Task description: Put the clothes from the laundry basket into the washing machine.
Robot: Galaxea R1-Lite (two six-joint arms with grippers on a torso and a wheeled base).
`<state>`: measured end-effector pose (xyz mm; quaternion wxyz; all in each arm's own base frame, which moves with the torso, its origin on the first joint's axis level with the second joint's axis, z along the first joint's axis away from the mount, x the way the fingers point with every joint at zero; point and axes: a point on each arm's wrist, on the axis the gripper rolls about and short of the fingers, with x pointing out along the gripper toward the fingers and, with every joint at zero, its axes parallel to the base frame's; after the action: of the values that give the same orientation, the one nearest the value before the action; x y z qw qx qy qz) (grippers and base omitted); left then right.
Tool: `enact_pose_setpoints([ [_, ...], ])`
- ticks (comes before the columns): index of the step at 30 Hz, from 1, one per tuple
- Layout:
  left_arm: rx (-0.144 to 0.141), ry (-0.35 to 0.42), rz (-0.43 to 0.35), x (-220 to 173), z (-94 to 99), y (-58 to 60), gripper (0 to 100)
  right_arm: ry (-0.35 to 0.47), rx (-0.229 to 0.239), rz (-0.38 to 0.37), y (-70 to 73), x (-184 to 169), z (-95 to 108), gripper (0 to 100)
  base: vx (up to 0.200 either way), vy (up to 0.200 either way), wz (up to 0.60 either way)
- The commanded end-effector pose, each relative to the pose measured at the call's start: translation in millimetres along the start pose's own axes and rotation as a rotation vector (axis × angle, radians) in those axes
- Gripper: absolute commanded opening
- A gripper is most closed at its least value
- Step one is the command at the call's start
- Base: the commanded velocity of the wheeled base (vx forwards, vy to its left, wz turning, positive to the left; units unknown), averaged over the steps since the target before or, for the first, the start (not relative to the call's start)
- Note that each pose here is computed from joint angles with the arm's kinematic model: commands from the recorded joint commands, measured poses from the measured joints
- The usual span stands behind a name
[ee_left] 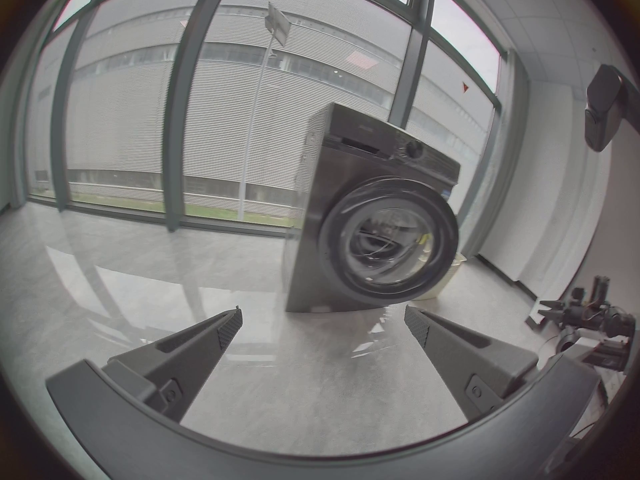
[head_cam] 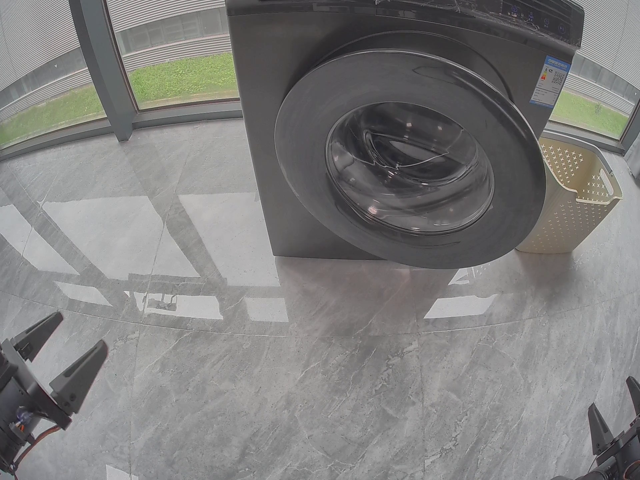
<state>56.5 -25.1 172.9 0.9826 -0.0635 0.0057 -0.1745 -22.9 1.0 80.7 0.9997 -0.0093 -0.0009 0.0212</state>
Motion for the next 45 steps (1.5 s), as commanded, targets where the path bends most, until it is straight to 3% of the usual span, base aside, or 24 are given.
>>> enact_pose_setpoints([
  [1,0.040,-0.104,0.166,-42.8,-10.8,9.3,100,0.011,-0.001,-0.001,0.1,0.8,-5.1,100,0.000,0.000,0.00],
  [6,0.046,-0.092,0.266,-64.7,-32.0,9.8,100,0.011,0.001,-0.001,0.1,0.8,-5.1,100,0.000,0.000,0.00],
  [19,0.057,-0.057,0.293,-76.5,-79.3,10.7,100,0.011,-0.001,0.001,0.1,0.8,-5.1,100,0.000,0.000,0.00],
  [24,0.053,-0.038,0.299,-77.9,-83.3,10.9,100,0.011,-0.001,0.001,0.1,0.8,-5.1,100,0.000,0.000,0.00],
  [27,0.044,0.017,0.316,-77.9,-88.9,11.9,100,0.011,-0.001,0.001,0.1,0.8,-5.1,100,0.000,0.000,0.00],
  [32,0.064,0.035,0.353,-78.4,-90.9,12.7,100,0.011,-0.001,0.001,0.1,0.8,-5.1,100,0.000,0.000,0.00],
  [34,0.070,0.012,0.390,-80.1,-91.9,11.4,100,0.011,0.001,0.001,0.1,0.8,-5.1,100,0.000,0.000,0.00],
  [35,0.090,-0.018,0.423,-82.7,-93.6,9.8,100,0.011,0.001,0.001,0.1,0.8,-5.1,100,0.000,0.000,0.00],
  [45,0.110,-0.021,0.400,-84.4,-95.6,9.6,100,0.011,-0.002,0.001,0.1,0.8,-5.1,100,0.000,0.000,0.00],
])
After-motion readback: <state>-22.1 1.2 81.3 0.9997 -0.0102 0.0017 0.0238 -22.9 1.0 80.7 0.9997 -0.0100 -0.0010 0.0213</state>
